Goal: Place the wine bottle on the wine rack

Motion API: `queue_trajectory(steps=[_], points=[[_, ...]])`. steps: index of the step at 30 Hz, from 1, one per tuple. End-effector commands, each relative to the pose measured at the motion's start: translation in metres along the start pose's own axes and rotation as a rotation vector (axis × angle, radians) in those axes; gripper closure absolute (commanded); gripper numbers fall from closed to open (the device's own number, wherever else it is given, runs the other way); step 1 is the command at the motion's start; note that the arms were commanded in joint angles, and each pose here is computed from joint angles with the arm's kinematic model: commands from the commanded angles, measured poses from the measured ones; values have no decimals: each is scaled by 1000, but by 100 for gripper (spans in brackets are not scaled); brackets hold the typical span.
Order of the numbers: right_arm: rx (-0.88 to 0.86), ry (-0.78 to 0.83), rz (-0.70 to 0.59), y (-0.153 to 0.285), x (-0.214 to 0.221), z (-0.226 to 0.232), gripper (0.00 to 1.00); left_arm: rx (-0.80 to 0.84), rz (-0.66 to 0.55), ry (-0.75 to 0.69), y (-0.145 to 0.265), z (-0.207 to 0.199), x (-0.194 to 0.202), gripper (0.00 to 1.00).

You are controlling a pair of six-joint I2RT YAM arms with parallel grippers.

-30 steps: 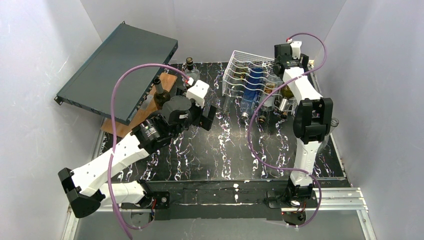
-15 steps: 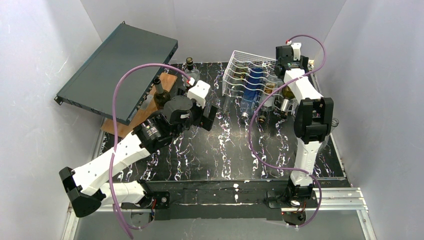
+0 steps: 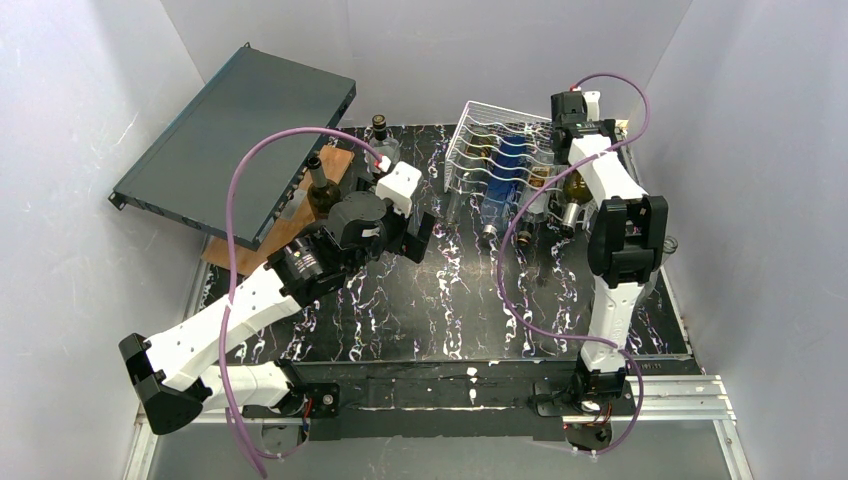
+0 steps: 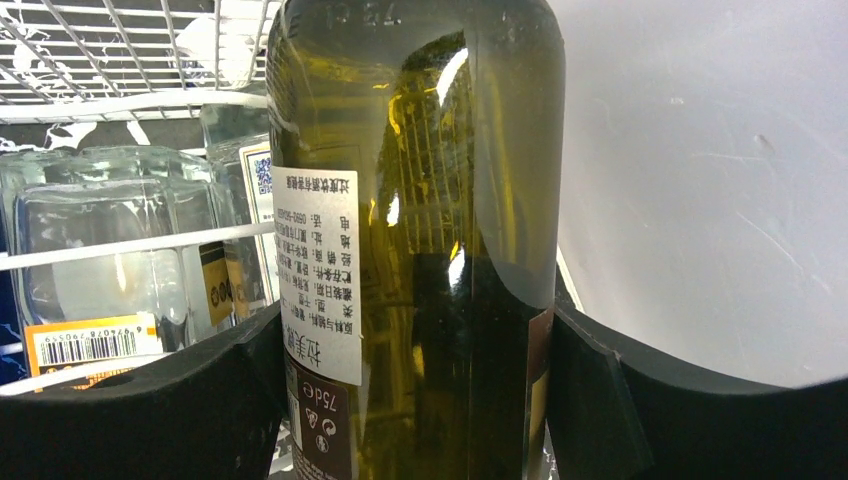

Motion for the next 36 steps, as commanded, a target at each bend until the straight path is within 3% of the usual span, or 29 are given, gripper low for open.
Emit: queue_trajectory(steps=[1,3,17,22,26,31,33,36], points=[[-33,-76,-69,22,-15,-7,40,6,-2,11,1,0,0,1],[-34,-69,-84,19,-17,-5,39,3,-1,11,1,1,0,1],[-55,-6,-36,12,-25,1,2,4,2,8,0,1,0,1],[-56,2,-28,17,-26,0,2,4,1,10,0,0,0,1],[-22,-20,-105,56,-47,-13,2,10,11,15,-2,-1,1,1],[22,-39,-179,114,-42,-30,1,18,7,19,1,-1,-1,1],[-50,-47,-195,135,-34,-33,2,25,2,26,3,-1,-2,1],[-308,-75,-238,173,-18,-37,2,33,-2,33,6,-1,-3,1]])
Point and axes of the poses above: each gripper's point midway between its finger pads, its own y axis back along the fingers, its own z axis along the line the jaws close on, x = y × z, the point moved 10 cm from there along y, back along the fingers, and after that the axes turned 5 degrees about y, right-handed, at the moved point
